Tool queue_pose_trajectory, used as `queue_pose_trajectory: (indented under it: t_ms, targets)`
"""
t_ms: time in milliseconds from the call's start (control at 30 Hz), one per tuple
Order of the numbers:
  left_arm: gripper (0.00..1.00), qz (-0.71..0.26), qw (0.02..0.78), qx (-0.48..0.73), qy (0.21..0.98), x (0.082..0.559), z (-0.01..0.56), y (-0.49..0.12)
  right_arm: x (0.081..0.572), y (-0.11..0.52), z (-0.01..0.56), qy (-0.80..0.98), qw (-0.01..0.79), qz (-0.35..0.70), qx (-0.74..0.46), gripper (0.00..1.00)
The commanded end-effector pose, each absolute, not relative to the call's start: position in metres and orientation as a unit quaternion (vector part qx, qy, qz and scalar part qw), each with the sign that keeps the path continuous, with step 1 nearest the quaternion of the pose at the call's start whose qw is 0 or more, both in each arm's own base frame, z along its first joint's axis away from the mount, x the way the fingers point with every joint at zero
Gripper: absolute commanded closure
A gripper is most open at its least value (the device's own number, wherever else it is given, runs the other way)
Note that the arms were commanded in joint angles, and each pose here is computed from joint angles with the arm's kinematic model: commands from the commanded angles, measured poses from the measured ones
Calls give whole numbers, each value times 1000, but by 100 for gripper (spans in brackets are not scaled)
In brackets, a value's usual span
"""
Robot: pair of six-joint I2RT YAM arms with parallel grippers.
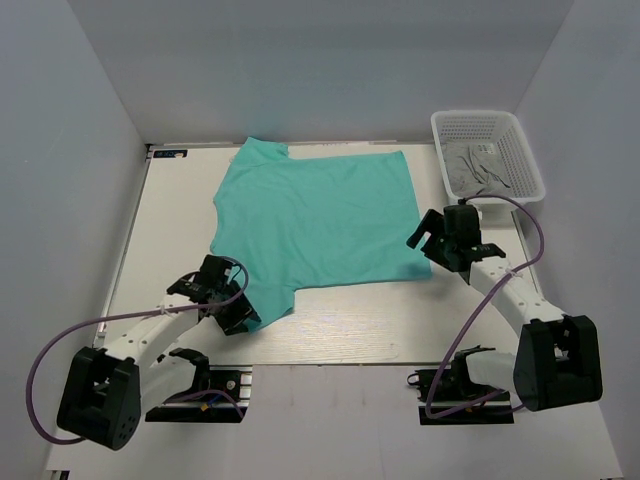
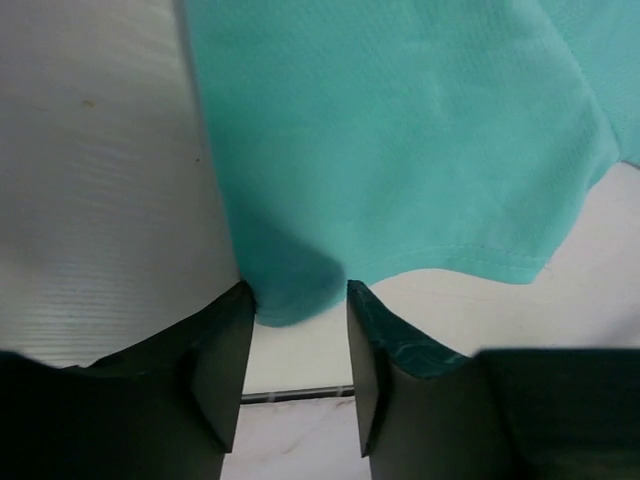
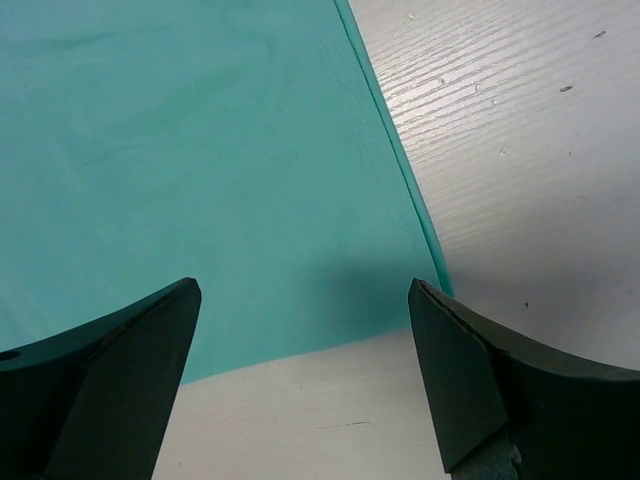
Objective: Fold and stack the t-shirts
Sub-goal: Grap the side of the flattened tshirt closest away from the robot with both arms
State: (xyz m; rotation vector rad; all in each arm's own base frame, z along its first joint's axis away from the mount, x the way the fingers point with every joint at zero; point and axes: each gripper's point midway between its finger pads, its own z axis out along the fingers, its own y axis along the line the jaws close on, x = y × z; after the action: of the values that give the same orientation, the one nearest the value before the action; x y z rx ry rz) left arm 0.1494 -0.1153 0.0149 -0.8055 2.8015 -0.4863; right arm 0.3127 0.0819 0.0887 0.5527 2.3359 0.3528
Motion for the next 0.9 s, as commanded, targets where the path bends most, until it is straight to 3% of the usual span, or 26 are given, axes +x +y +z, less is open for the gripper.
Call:
queue_pose_trajectory:
  t_ms: [0,67,100,133,167,400,567,800,867]
  targets:
    - [49,-131,111,-268,948,155,1,-104,308,75,88,899,351,128,230,10]
    - [58,-126,115,-262,950,158,2,-103,304,72,85,901,346,123,232,10]
    - [67,-123,111,-259,952,157,0,-103,303,71,83,902,344,120,233,10]
    - [79,-128,118,-258,950,162,3,-104,302,69,82,902,344,112,235,10]
    - [100,-126,115,-258,951,161,2,-104,300,66,79,904,339,107,239,10]
    - [100,-122,124,-246,954,165,13,-103,275,37,54,920,302,21,250,10]
    - [100,-137,137,-239,952,170,24,-106,271,49,38,928,277,45,243,11]
    - [100,-145,144,-232,951,177,33,-110,271,63,21,934,242,71,252,25]
    - [100,-147,147,-232,950,180,39,-111,269,64,19,936,234,74,253,37]
